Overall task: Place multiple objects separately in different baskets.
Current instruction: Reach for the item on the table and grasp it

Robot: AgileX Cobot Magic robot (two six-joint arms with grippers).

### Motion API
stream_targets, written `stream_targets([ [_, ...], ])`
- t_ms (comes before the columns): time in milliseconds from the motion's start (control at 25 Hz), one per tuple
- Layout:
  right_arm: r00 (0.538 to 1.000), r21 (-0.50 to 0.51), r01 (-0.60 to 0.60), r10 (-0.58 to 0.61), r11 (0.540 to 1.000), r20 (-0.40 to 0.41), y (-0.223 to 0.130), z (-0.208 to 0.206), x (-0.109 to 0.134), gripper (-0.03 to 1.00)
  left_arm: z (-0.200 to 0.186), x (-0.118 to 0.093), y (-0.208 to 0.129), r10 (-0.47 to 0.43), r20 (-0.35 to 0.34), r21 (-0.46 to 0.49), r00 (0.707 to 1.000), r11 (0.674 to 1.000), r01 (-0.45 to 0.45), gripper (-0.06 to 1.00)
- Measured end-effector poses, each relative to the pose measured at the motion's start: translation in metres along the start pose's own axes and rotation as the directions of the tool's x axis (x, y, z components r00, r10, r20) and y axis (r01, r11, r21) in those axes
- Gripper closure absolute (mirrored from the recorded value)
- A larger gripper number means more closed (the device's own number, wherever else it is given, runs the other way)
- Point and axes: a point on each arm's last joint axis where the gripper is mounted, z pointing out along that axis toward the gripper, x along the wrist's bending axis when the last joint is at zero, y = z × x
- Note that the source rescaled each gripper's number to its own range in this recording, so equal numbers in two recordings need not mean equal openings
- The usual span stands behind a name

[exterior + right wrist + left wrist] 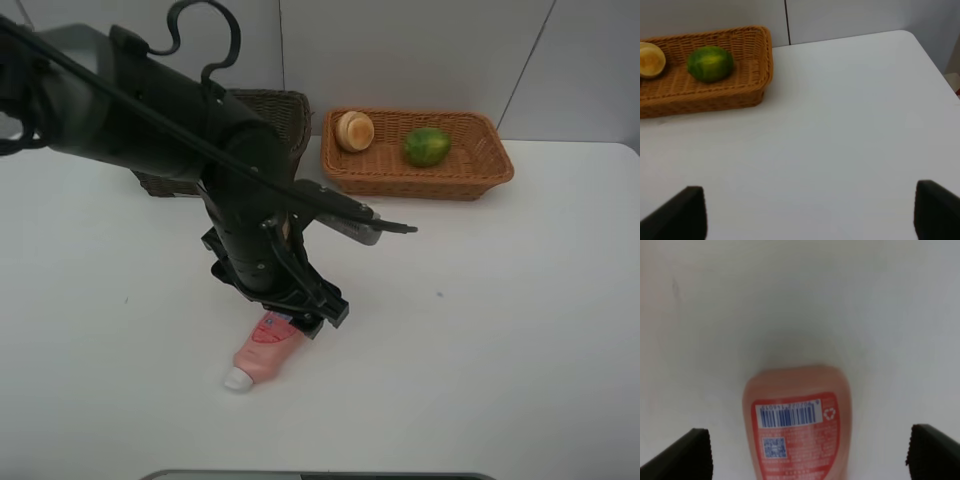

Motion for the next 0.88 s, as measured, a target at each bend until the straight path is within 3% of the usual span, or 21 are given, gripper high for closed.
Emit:
stream_targets([
  [560,1.000,0.000,0.000,0.000,1.000,0.000,0.000,0.000,0.000,0.22,0.031,0.001,-0.006,-0.006,-0.024,0.109,1.000,0.994,0.008,-0.06],
  [880,1.000,0.000,0.000,0.000,1.000,0.000,0.000,0.000,0.000,0.22,0.031,0.001,-0.007,-0.009,-0.022,0.120,1.000,0.993,0.011,-0.06],
])
